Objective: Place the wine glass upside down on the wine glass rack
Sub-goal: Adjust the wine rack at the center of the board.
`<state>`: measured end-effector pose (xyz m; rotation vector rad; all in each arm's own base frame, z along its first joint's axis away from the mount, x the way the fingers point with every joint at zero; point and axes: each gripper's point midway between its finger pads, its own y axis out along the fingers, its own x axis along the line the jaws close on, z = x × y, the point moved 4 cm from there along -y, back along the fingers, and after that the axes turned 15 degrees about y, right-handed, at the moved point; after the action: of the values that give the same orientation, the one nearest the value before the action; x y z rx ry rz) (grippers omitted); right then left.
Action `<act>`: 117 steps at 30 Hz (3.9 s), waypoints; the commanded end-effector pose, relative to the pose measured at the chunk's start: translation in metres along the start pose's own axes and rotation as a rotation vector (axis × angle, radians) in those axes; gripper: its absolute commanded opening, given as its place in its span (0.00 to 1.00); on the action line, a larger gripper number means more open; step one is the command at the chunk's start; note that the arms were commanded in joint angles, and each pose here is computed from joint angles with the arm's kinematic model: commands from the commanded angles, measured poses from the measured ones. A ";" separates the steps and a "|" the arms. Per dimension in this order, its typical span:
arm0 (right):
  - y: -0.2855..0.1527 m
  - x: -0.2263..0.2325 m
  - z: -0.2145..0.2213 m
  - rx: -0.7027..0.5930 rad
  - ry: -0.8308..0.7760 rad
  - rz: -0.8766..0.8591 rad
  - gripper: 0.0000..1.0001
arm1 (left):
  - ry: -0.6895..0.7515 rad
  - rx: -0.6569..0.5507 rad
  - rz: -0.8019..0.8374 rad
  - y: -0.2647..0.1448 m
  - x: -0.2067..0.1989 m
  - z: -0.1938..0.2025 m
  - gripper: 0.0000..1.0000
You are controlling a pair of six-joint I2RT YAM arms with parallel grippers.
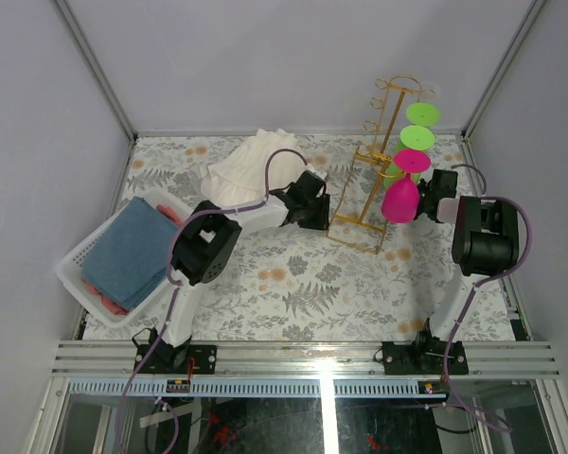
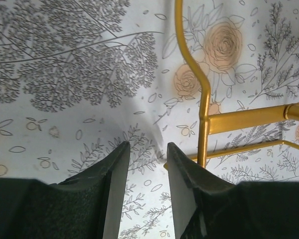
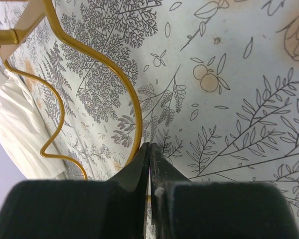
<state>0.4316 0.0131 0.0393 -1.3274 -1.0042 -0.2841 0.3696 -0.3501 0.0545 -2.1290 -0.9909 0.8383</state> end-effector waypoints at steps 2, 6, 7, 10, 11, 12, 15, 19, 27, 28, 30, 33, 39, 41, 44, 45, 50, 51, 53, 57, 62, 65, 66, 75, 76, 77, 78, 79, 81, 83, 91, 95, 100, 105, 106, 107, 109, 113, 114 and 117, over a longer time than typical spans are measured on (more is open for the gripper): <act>0.005 0.019 0.014 0.058 -0.076 -0.045 0.00 | 0.024 -0.037 0.038 -0.001 -0.028 0.000 0.35; 0.006 0.018 0.020 0.070 -0.092 -0.040 0.00 | 0.030 -0.037 0.043 0.001 -0.034 0.008 0.35; 0.006 0.018 0.022 0.074 -0.096 -0.039 0.00 | 0.035 -0.038 0.048 0.001 -0.037 0.009 0.35; 0.007 0.017 0.027 0.088 -0.114 -0.035 0.00 | 0.048 -0.029 0.055 0.002 -0.045 0.015 0.36; 0.007 0.017 0.029 0.094 -0.119 -0.035 0.00 | 0.052 -0.026 0.057 0.003 -0.047 0.017 0.36; 0.007 0.017 0.030 0.097 -0.124 -0.035 0.00 | 0.055 -0.024 0.059 0.003 -0.050 0.019 0.36; 0.008 0.018 0.033 0.105 -0.134 -0.036 0.00 | 0.061 -0.021 0.061 0.002 -0.057 0.026 0.36; 0.008 0.020 0.035 0.115 -0.145 -0.043 0.00 | 0.060 -0.015 0.062 0.000 -0.062 0.035 0.36; 0.013 0.026 0.048 0.153 -0.184 -0.051 0.00 | 0.070 0.012 0.077 0.002 -0.076 0.053 0.36; 0.014 0.027 0.049 0.155 -0.188 -0.052 0.00 | 0.070 0.016 0.080 0.003 -0.078 0.055 0.36; 0.016 0.027 0.052 0.161 -0.192 -0.051 0.00 | 0.073 0.023 0.086 0.003 -0.082 0.059 0.36; 0.018 0.025 0.055 0.172 -0.195 -0.048 0.00 | 0.074 0.033 0.088 0.003 -0.085 0.068 0.35; 0.021 0.019 0.057 0.176 -0.198 -0.034 0.00 | 0.067 0.060 0.089 0.005 -0.085 0.087 0.35; 0.021 0.017 0.057 0.173 -0.200 -0.029 0.00 | 0.067 0.067 0.085 0.006 -0.084 0.090 0.35; 0.021 0.016 0.056 0.163 -0.209 -0.022 0.00 | 0.068 0.075 0.079 0.006 -0.082 0.095 0.35; 0.021 0.015 0.055 0.157 -0.211 -0.019 0.00 | 0.068 0.075 0.076 0.005 -0.081 0.095 0.35; 0.021 0.013 0.055 0.146 -0.219 -0.019 0.00 | 0.065 0.075 0.059 0.002 -0.076 0.101 0.36; 0.021 0.012 0.055 0.145 -0.223 -0.020 0.00 | 0.064 0.073 0.057 0.001 -0.075 0.101 0.35; 0.021 0.012 0.054 0.144 -0.234 -0.022 0.00 | 0.061 0.076 0.052 0.000 -0.073 0.105 0.35; 0.017 0.007 0.044 0.131 -0.222 -0.024 0.00 | 0.061 0.064 0.024 -0.006 -0.067 0.107 0.36; 0.010 0.001 0.028 0.094 -0.203 -0.018 0.06 | 0.062 0.052 0.008 -0.011 -0.064 0.107 0.36; 0.006 -0.002 0.020 0.074 -0.197 -0.015 0.09 | 0.064 0.052 0.003 -0.011 -0.063 0.108 0.36; 0.004 -0.003 0.017 0.066 -0.194 -0.015 0.10 | 0.065 0.053 0.003 -0.011 -0.064 0.108 0.36; -0.009 -0.004 -0.009 -0.004 -0.164 -0.008 0.22 | 0.066 0.035 -0.015 -0.018 -0.060 0.107 0.39; -0.011 -0.005 -0.013 -0.013 -0.158 -0.006 0.23 | 0.065 0.033 -0.017 -0.019 -0.060 0.106 0.40; -0.013 -0.005 -0.017 -0.023 -0.151 -0.004 0.24 | 0.065 0.034 -0.021 -0.020 -0.059 0.107 0.41; -0.017 -0.006 -0.022 -0.038 -0.144 -0.001 0.26 | 0.065 0.028 -0.022 -0.022 -0.059 0.105 0.42; -0.020 -0.007 -0.027 -0.054 -0.136 0.006 0.28 | 0.066 0.023 -0.025 -0.023 -0.059 0.105 0.43; -0.029 -0.010 -0.040 -0.094 -0.119 0.023 0.30 | 0.061 0.010 -0.034 -0.028 -0.057 0.103 0.46; -0.040 -0.016 -0.052 -0.141 -0.096 0.047 0.33 | 0.057 -0.014 -0.042 -0.035 -0.057 0.099 0.50; -0.106 -0.036 -0.079 -0.367 -0.006 0.099 0.41 | 0.013 -0.107 -0.105 -0.069 -0.044 0.081 0.61; -0.129 -0.036 -0.069 -0.357 0.051 0.024 0.49 | -0.019 -0.173 -0.138 -0.097 -0.036 0.068 0.69; -0.152 -0.030 -0.035 -0.343 0.089 -0.151 0.59 | -0.028 -0.287 -0.179 -0.146 -0.028 0.041 0.81; -0.177 -0.049 -0.003 -0.379 0.145 -0.124 0.61 | -0.004 -0.376 -0.228 -0.197 -0.020 0.017 0.90; -0.182 -0.053 0.003 -0.393 0.151 -0.120 0.60 | 0.004 -0.393 -0.238 -0.207 -0.019 0.013 0.93; -0.188 -0.057 0.009 -0.413 0.154 -0.121 0.60 | 0.011 -0.406 -0.249 -0.216 -0.017 0.010 0.95; -0.202 -0.061 0.022 -0.457 0.154 -0.136 0.59 | 0.028 -0.421 -0.272 -0.231 -0.013 0.005 1.00; -0.214 -0.074 0.051 -0.458 0.178 -0.148 0.57 | 0.059 -0.447 -0.302 -0.259 -0.007 -0.001 1.00; -0.214 -0.078 0.058 -0.446 0.193 -0.152 0.56 | 0.066 -0.458 -0.307 -0.266 -0.006 -0.003 1.00; -0.212 -0.080 0.074 -0.399 0.227 -0.193 0.53 | 0.088 -0.487 -0.333 -0.281 -0.002 -0.004 1.00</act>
<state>0.2221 -0.0252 0.1356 -1.5975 -1.0167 -0.8072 0.2573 -0.2287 0.2491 -2.2991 -1.5078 0.4780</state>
